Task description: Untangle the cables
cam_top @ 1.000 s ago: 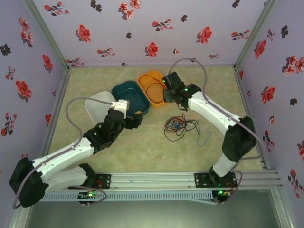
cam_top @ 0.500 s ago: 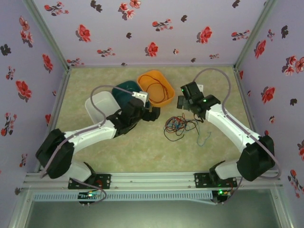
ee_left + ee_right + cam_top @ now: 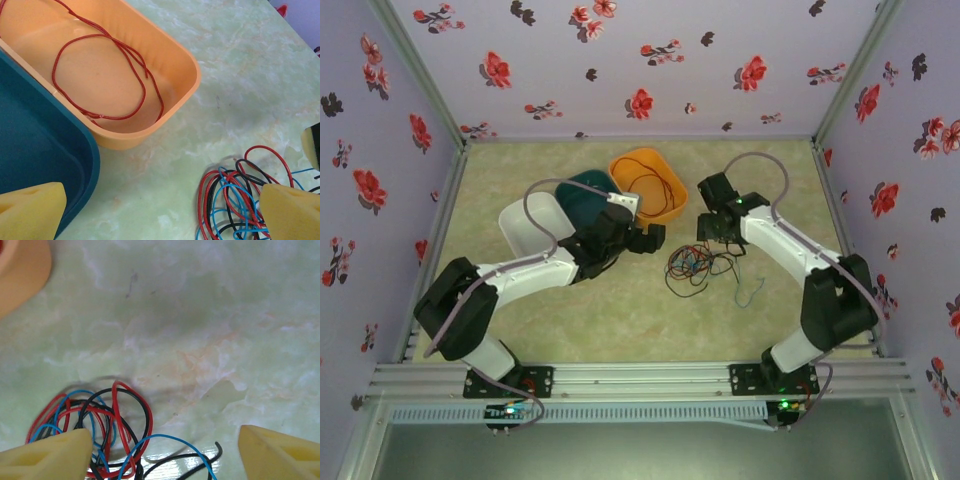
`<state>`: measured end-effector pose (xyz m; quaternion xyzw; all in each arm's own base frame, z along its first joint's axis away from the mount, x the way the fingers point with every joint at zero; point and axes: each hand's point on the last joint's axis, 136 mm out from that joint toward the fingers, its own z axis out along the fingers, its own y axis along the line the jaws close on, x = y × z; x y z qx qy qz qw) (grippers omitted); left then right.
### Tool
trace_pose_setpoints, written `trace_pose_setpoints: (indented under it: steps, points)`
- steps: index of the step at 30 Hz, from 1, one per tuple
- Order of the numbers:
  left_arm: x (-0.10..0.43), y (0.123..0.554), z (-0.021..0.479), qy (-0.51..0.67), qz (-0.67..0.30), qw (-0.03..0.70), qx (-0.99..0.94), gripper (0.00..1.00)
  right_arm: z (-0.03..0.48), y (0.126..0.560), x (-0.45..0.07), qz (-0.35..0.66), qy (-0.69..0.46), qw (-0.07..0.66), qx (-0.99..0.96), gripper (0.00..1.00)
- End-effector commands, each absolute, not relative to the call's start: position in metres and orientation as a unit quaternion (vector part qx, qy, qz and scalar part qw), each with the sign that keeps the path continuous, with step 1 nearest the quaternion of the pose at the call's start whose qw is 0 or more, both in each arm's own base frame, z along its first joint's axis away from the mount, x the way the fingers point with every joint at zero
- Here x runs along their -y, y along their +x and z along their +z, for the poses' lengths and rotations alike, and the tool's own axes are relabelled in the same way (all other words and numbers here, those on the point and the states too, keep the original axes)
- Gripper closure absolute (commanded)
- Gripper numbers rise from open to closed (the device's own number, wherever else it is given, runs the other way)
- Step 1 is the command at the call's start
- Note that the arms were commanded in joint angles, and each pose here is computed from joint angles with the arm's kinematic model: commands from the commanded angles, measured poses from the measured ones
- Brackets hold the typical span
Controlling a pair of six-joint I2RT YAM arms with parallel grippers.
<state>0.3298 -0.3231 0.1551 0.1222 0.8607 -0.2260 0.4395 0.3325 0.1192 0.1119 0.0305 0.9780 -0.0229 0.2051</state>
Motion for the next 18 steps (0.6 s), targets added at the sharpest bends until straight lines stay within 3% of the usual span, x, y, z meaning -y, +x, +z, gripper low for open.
trace_pose_setpoints:
  steps: [1, 5, 13, 18]
  points:
    - [0.334, 0.333, 0.165, 0.114, -0.248, 0.448, -0.852, 0.00, 0.112, 0.333, -0.130, -0.005, 0.007, 0.176, -0.984, 0.38]
    - [0.336, 0.332, 0.162, 0.116, -0.249, 0.443, -0.853, 0.00, 0.101, 0.335, -0.136, -0.003, -0.005, 0.153, -0.988, 0.52]
    - [0.335, 0.331, 0.156, 0.115, -0.248, 0.438, -0.856, 0.00, 0.080, 0.335, -0.144, 0.002, -0.018, 0.118, -0.993, 0.64]
    - [0.333, 0.330, 0.153, 0.115, -0.247, 0.436, -0.858, 0.00, 0.071, 0.337, -0.149, 0.011, -0.019, 0.110, -0.994, 0.67]
